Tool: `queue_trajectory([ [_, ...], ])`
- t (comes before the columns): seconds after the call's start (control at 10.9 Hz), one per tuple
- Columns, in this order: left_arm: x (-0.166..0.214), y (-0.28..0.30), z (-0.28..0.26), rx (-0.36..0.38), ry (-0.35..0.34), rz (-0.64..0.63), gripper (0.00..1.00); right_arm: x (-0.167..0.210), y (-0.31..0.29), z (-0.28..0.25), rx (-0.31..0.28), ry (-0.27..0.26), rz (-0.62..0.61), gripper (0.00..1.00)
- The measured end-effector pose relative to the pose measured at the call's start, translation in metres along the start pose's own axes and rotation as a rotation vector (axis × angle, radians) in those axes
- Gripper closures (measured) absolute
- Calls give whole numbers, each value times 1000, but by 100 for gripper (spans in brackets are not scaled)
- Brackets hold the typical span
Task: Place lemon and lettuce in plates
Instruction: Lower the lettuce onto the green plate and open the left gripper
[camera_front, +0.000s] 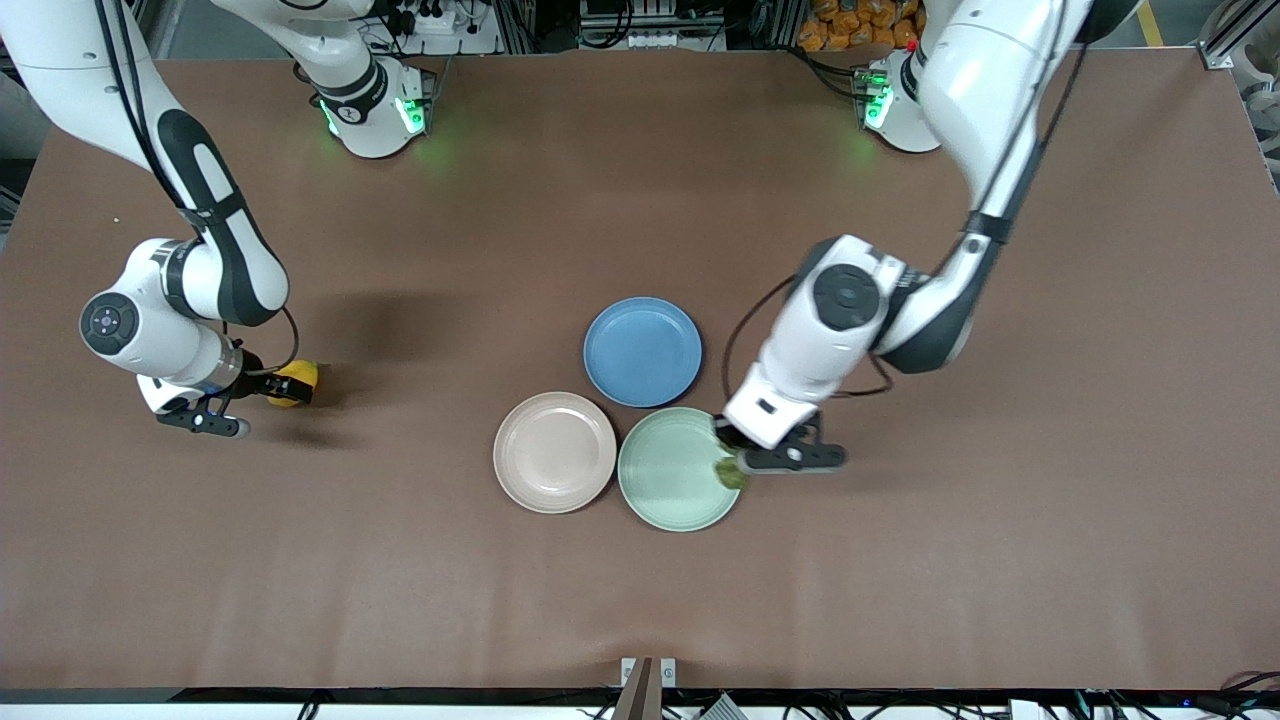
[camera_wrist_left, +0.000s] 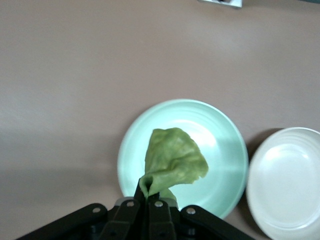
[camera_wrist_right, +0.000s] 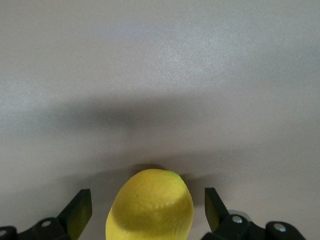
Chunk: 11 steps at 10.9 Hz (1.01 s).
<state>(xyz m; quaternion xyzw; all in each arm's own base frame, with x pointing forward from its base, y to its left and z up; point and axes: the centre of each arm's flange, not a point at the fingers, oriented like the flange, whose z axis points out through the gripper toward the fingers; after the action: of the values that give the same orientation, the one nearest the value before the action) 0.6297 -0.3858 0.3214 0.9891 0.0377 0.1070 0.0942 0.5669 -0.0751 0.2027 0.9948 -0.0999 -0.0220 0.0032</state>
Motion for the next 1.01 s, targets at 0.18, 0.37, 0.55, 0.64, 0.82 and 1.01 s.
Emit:
queue_trajectory([
  [0.18, -20, 25, 20, -11, -12, -43, 96, -6, 0, 8, 1, 16, 0, 0],
  [0.37, -31, 24, 51, -11, -30, -40, 93, -11, 1, 13, 0, 14, 0, 0],
  [0.55, -34, 21, 73, -7, -10, -17, 74, -11, 1, 15, 0, 11, 0, 0],
  [0.64, -32, 23, 73, -4, 8, -4, 59, -11, 1, 17, 0, 17, 0, 0],
  [0.82, -13, 26, 54, -18, 63, -3, 35, -11, 1, 26, -1, 20, 0, 0],
  [1.01, 26, 13, 18, -23, 153, -22, 8, -12, 1, 33, -2, 16, -1, 0],
])
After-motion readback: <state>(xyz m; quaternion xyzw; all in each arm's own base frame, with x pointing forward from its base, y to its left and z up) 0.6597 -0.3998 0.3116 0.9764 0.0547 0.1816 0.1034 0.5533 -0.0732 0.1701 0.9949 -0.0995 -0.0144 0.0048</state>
